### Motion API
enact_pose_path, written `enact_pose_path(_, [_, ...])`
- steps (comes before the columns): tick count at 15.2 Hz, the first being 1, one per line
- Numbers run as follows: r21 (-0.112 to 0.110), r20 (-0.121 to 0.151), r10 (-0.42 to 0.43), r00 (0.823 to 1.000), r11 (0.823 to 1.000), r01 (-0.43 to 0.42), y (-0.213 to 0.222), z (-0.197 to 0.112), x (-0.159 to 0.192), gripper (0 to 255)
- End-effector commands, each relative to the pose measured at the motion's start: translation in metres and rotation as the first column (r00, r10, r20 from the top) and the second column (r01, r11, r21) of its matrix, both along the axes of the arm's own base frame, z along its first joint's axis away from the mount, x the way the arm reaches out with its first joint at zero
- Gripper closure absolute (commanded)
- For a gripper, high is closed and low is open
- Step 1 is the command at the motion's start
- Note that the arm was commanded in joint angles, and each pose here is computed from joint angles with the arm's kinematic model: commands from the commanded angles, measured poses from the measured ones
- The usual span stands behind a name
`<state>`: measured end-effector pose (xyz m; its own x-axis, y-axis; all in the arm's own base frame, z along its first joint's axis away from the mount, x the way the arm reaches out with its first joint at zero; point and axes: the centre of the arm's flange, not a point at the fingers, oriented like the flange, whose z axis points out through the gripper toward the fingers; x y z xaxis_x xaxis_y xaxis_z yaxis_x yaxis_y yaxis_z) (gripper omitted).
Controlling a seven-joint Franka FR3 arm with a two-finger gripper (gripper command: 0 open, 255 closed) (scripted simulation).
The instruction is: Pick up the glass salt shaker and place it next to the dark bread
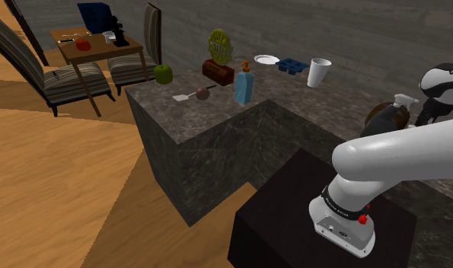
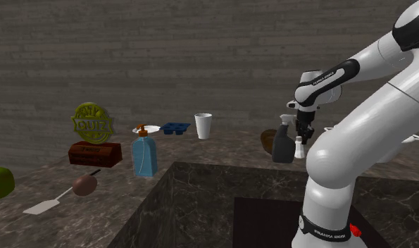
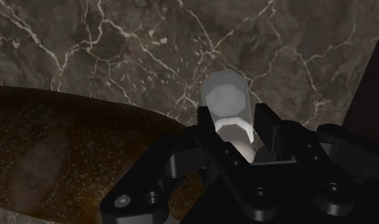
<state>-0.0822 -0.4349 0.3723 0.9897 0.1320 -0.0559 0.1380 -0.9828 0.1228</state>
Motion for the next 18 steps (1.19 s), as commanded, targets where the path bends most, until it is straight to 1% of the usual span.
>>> enact_pose_path(1, [0.0, 0.0, 0.0, 1.0, 1.0, 0.0, 0.0, 0.0, 0.0, 255])
enact_pose_path(2, [0.0, 0.0, 0.0, 1.0, 1.0, 0.0, 0.0, 0.0, 0.0, 0])
enact_pose_path(7, [0.0, 0.0, 0.0, 1.0, 1.0, 0.0, 0.0, 0.0, 0.0, 0])
enact_pose_path(11, [0.0, 0.0, 0.0, 1.0, 1.0, 0.0, 0.006, 0.05, 0.002, 0])
enact_pose_path(18, [0.0, 0.0, 0.0, 1.0, 1.0, 0.0, 0.006, 0.05, 0.002, 0])
